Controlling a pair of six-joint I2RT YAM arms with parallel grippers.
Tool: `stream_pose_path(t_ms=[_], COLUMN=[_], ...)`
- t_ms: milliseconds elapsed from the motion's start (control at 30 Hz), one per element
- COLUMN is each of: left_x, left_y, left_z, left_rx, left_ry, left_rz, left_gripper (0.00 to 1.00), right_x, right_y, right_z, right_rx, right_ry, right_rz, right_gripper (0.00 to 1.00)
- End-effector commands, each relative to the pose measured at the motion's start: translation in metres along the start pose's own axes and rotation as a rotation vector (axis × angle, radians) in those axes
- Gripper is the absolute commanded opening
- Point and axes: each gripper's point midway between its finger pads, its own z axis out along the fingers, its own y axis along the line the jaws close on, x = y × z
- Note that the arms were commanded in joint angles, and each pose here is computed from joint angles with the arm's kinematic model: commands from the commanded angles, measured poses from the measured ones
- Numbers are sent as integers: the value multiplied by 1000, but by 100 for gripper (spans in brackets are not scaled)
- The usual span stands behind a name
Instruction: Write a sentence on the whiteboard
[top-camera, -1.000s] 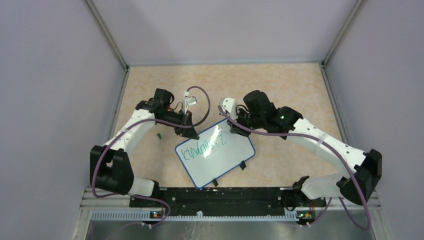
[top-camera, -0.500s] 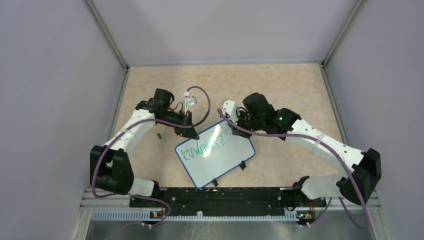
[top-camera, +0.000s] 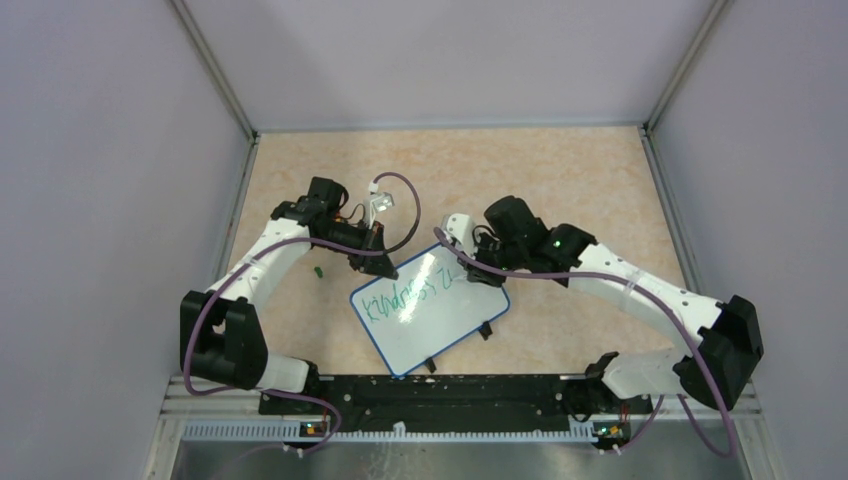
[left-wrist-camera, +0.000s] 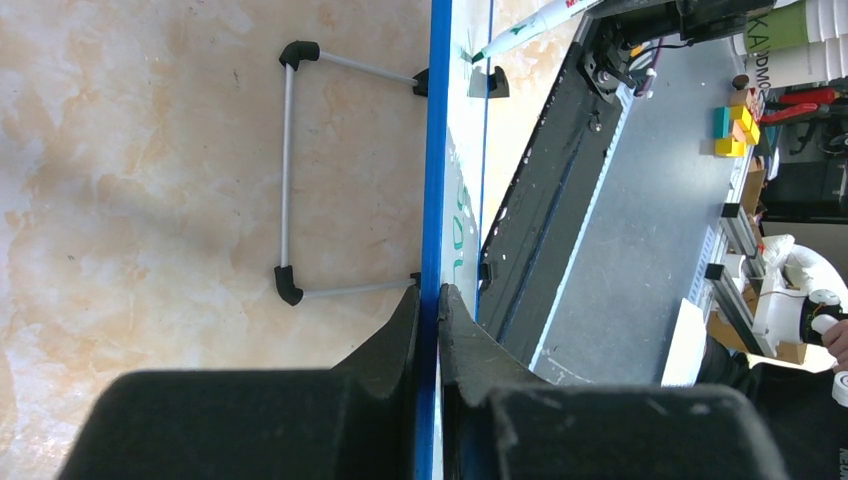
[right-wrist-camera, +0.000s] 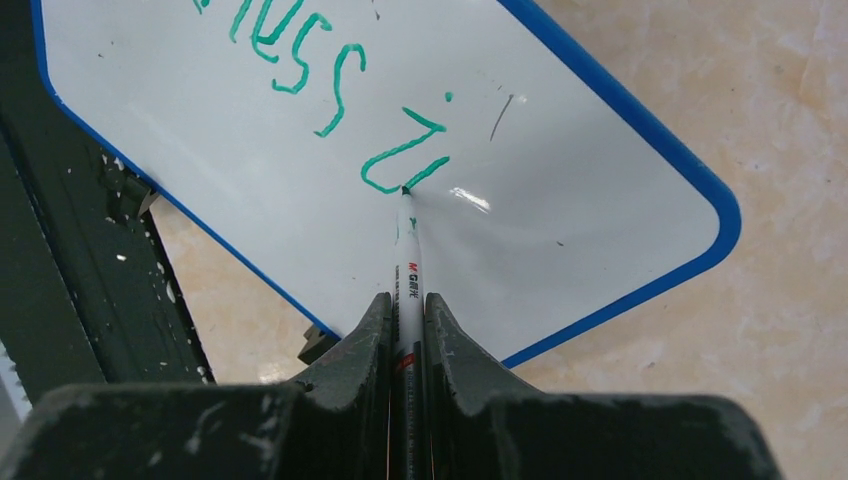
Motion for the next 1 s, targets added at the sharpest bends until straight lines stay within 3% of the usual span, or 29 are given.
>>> stream_pose_path(t_ms=[0, 533, 967], left_x=[16, 16, 16], left_y=[11, 11, 12], left_z=[7, 7, 8], left_rx=[-52, -55, -55], left_ry=[63, 63, 65], left_rz=[-15, -16, -18], left_gripper=[0, 0, 0], right_x=[8, -30, -23], right_y=[0, -23, -47], right_z=[-2, -4, -14], right_rx=[6, 87, 163], right_ry=[6, -80, -65], right_rz=[2, 22, 44], right_gripper=[0, 0, 0])
